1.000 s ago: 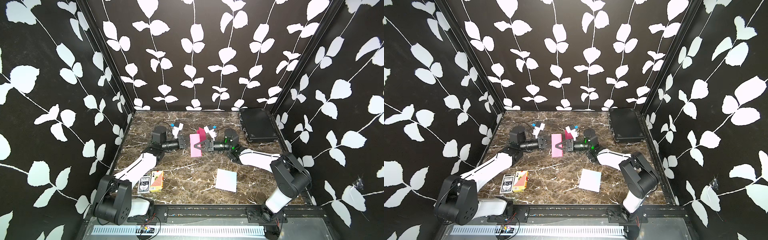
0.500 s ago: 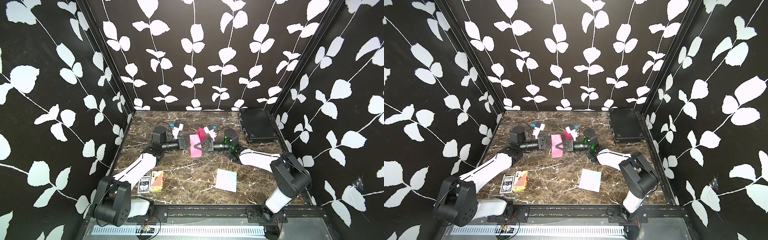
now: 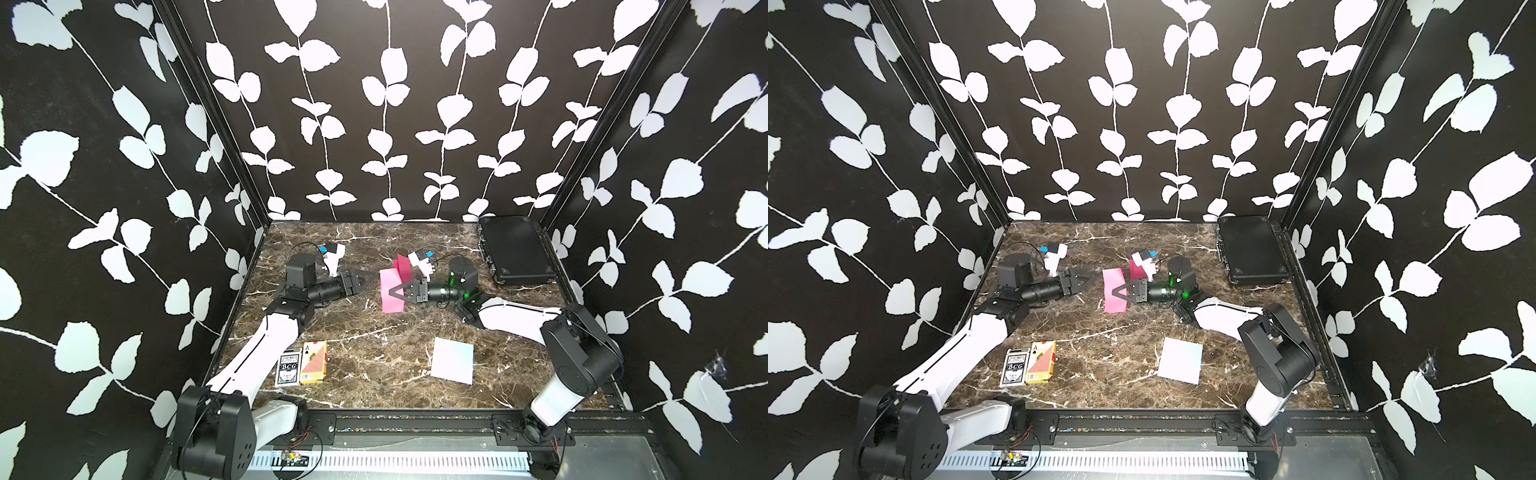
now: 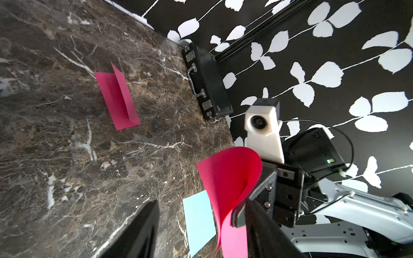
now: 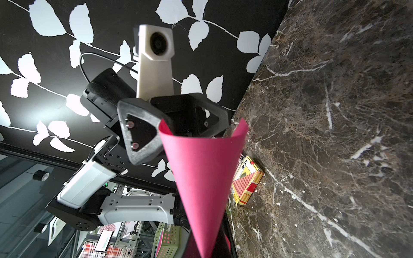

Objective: Fold the square paper along the opposite sides
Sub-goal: Fold the paper.

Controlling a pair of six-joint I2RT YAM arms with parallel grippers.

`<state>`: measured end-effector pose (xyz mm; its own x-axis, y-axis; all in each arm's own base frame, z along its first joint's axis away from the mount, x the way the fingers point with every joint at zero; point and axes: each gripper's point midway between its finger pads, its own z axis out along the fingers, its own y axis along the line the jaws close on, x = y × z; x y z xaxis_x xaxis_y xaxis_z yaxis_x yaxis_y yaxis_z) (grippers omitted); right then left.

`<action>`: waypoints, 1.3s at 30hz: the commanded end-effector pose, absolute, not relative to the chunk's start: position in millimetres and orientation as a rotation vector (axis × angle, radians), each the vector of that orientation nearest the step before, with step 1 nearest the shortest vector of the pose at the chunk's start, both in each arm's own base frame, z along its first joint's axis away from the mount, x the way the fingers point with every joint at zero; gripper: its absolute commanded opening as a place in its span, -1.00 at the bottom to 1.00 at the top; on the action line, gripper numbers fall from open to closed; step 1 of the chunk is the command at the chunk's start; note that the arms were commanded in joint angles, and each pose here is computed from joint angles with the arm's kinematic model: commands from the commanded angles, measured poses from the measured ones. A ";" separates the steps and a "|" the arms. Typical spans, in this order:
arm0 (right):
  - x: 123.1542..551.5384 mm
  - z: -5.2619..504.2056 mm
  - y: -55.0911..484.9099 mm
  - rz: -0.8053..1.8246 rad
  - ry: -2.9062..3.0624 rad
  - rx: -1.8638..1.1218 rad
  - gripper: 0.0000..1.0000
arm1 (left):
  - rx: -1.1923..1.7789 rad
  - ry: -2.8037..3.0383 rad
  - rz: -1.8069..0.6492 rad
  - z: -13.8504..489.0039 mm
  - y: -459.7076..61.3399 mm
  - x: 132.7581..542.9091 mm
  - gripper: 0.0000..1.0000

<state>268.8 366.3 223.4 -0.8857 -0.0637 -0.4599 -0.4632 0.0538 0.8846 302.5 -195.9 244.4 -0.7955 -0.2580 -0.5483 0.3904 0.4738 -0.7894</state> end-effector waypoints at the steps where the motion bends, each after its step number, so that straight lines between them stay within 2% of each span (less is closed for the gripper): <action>1: 271.3 252.0 365.7 1.890 1.928 -0.593 -0.90 | 0.127 2.021 -1.373 267.5 -196.1 297.6 0.50; 7: 272.5 256.4 366.0 1.881 1.911 -0.599 -0.90 | 0.117 2.001 -1.479 256.7 -220.6 290.3 0.88; 10: 273.4 256.4 366.3 1.882 1.912 -0.598 -0.90 | 0.161 2.040 -1.493 245.8 -239.2 286.9 0.95; 14: 272.4 256.7 366.0 1.880 1.915 -0.602 -0.90 | 0.170 2.039 -1.530 241.7 -248.0 288.2 0.92; 16: 272.8 256.6 365.6 1.872 1.918 -0.602 -0.89 | 0.177 2.028 -1.534 244.1 -248.8 287.6 0.76; 24: 274.5 252.9 366.3 1.858 1.933 -0.598 -0.87 | 0.193 2.031 -1.538 243.5 -250.5 284.9 -0.39; 27: 274.8 252.9 366.4 1.858 1.935 -0.594 -0.85 | 0.198 2.039 -1.535 241.9 -250.8 284.6 -0.65; 31: 275.3 253.5 366.3 1.859 1.936 -0.592 -0.79 | 0.208 2.054 -1.517 241.1 -250.1 284.0 -0.93; 33: 274.5 254.4 366.3 1.861 1.936 -0.592 -0.67 | 0.214 2.066 -1.506 240.2 -250.1 284.2 -1.00; 36: 272.7 257.3 365.2 1.861 1.927 -0.601 -0.22 | 0.231 2.096 -1.489 236.7 -249.9 283.6 -1.00; 39: 269.0 262.3 351.1 1.826 1.901 -0.609 0.02 | 0.260 2.145 -1.476 229.5 -250.5 280.3 -1.00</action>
